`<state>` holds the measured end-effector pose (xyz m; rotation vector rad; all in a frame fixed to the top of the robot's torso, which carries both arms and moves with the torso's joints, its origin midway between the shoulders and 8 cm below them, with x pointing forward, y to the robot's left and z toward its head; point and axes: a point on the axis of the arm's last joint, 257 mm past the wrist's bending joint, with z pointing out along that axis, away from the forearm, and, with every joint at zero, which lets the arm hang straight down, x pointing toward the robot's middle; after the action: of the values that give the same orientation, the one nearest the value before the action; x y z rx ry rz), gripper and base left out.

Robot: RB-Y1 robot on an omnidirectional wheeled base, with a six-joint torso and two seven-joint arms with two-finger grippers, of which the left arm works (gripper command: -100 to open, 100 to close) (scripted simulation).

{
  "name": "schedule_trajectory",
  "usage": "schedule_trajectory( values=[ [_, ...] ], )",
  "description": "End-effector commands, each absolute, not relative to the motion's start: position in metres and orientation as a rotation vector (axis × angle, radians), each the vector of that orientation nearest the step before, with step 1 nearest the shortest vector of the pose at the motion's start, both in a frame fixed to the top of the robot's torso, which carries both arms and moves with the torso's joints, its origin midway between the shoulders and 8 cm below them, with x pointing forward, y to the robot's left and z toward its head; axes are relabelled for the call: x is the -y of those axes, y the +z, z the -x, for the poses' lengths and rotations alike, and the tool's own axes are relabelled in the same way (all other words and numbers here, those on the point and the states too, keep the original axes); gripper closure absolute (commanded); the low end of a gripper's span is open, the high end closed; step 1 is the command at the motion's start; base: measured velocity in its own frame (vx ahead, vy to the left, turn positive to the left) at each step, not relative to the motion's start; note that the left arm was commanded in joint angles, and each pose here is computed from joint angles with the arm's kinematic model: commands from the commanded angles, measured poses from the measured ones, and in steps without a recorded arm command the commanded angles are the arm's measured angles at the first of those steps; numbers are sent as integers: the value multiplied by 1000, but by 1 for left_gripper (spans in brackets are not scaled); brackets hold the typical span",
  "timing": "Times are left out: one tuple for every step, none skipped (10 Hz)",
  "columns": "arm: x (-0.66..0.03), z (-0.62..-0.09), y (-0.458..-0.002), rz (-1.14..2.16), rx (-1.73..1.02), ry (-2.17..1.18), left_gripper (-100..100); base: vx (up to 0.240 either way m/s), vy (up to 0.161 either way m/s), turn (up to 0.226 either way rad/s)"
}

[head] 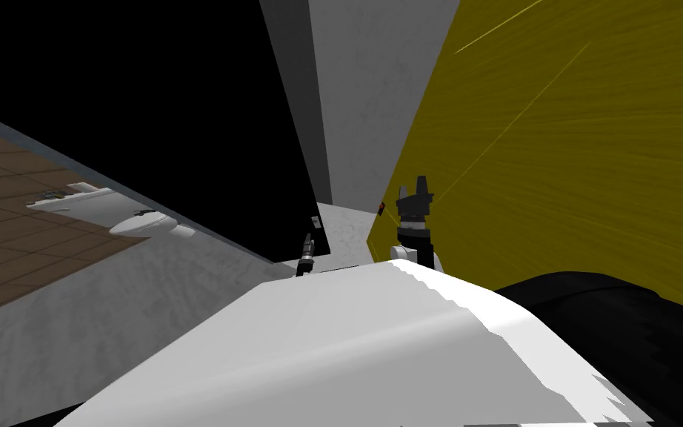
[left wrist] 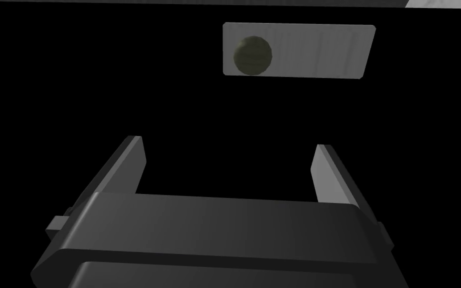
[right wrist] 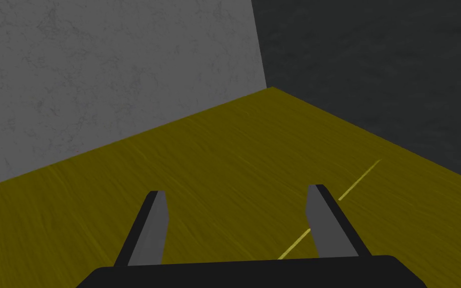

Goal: Push the door open

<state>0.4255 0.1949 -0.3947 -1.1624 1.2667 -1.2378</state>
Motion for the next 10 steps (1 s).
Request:
schedule_trajectory(
  values=[
    [-199, -426, -394, 1156, -1266, -1233, -100, 193, -35, -12],
    [-202, -426, -394, 1153, -1264, -1228, -100, 203, -25, -20],
    [-203, -426, -393, 1152, -1261, -1227, -100, 227, 4, -28],
    [-204, -427, -393, 1152, -1258, -1226, -100, 238, 10, -30],
    [-204, -427, -393, 1153, -1254, -1226, -100, 245, 7, -23],
    [-203, -427, -392, 1156, -1248, -1228, -100, 239, -1, -26],
    [-201, -427, -392, 1161, -1241, -1231, -100, 211, 15, -24],
    [-199, -428, -392, 1166, -1234, -1235, -100, 189, 6, -16],
    [-200, -427, -392, 1164, -1240, -1233, -100, 72, -3, 7],
    [-200, -427, -392, 1164, -1240, -1233, 100, -14, 0, -5]
  ],
)
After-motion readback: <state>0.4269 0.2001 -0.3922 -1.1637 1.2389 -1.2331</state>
